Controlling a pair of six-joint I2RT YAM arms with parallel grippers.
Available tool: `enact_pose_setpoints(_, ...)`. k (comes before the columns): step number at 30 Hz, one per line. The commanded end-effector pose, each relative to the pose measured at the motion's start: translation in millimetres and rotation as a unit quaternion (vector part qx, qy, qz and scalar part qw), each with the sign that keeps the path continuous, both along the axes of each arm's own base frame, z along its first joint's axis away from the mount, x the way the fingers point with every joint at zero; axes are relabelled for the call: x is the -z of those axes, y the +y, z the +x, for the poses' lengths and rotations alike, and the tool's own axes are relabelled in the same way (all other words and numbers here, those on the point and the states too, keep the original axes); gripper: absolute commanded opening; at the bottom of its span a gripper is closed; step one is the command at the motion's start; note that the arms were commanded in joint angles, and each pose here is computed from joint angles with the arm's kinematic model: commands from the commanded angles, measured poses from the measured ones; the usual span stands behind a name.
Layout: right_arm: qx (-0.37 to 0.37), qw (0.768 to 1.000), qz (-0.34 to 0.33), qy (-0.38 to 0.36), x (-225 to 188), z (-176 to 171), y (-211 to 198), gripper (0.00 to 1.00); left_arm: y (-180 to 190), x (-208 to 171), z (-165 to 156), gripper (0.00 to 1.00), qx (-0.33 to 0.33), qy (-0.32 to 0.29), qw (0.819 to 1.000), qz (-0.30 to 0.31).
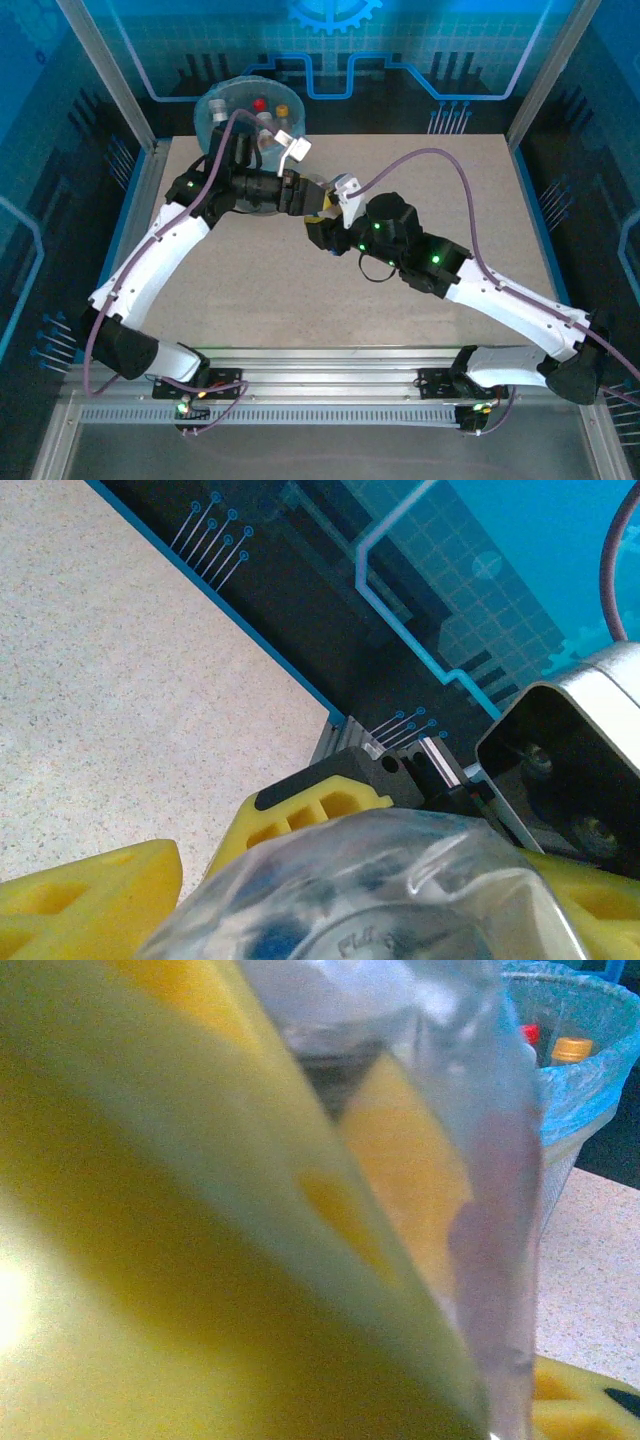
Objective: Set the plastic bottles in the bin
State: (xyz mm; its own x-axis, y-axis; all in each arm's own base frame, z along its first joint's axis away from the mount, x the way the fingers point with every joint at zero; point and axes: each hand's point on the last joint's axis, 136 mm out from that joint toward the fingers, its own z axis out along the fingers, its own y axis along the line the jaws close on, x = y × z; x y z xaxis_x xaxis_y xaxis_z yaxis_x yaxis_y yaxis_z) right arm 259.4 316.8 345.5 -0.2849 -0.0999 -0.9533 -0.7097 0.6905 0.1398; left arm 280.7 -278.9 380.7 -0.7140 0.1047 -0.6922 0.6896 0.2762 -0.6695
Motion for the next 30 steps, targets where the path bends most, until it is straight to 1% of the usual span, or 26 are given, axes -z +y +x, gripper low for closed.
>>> enact_pose_setpoints(1, 0.003, 0.999, 0.034, -0.035, -28.1, 1.5, -6.8, 0.53, -0.8, 1.0, 1.3, 0.72, 0.002, 0.007, 1.000, -0.001)
enact_pose_setpoints(2, 0.005, 0.999, 0.035, -0.035, -28.5, 1.8, -7.7, 0.53, -1.2, 1.9, 1.5, 0.70, 0.002, 0.009, 1.000, -0.001)
enact_pose_setpoints(7, 0.012, 0.998, 0.040, -0.036, -28.5, 1.5, -12.8, 0.55, 0.7, 1.7, 4.8, 0.64, -0.011, 0.008, 1.000, 0.000)
enact_pose_setpoints(11, 0.018, 0.999, 0.038, -0.030, -23.8, 2.2, -15.3, 0.56, 2.6, -4.6, 7.5, 0.53, -0.018, 0.006, 1.000, -0.006)
enact_pose_setpoints(12, 0.018, 0.999, 0.038, -0.029, -23.5, 2.0, -15.1, 0.57, 3.1, -6.0, 7.9, 0.51, -0.019, 0.006, 1.000, -0.008)
enact_pose_setpoints(16, 0.032, 0.999, 0.030, -0.022, -19.6, 5.6, -18.2, 0.74, 8.7, -15.2, 13.2, 0.44, -0.037, -0.004, 0.999, -0.012)
enact_pose_setpoints(19, 0.059, 0.998, 0.016, -0.015, -15.4, 12.9, -23.9, 0.89, 16.5, -22.8, 21.0, 0.35, -0.063, -0.016, 0.998, -0.016)
enact_pose_setpoints(20, 0.067, 0.998, 0.011, -0.013, -14.4, 15.4, -25.7, 0.93, 20.4, -26.1, 25.4, 0.32, -0.074, -0.020, 0.997, -0.019)
enact_pose_setpoints(22, 0.081, 0.997, 0.002, -0.011, -14.4, 19.1, -28.9, 0.97, 29.4, -33.7, 36.1, 0.28, -0.099, -0.022, 0.994, -0.025)
enact_pose_setpoints(24, 0.087, 0.996, 0.000, -0.014, -18.9, 20.7, -30.9, 1.00, 42.5, -43.9, 50.3, 0.27, -0.133, -0.031, 0.990, -0.028)
enact_pose_setpoints(25, 0.090, 0.996, 0.001, -0.018, -22.4, 21.8, -32.3, 1.00, 51.4, -50.0, 59.6, 0.23, -0.157, -0.041, 0.986, -0.026)
enact_pose_setpoints(27, 0.096, 0.995, 0.003, -0.027, -30.2, 24.2, -34.7, 1.00, 70.5, -64.3, 77.7, 0.19, -0.206, -0.067, 0.976, -0.016)
enact_pose_setpoints(28, 0.102, 0.994, 0.006, -0.030, -34.5, 26.2, -36.4, 1.00, 83.1, -71.6, 89.0, 0.16, -0.239, -0.085, 0.967, -0.005)
enact_pose_setpoints(30, 0.117, 0.993, 0.008, -0.032, -40.0, 30.2, -40.4, 1.00, 108.9, -83.0, 111.8, 0.15, -0.305, -0.117, 0.945, 0.019)
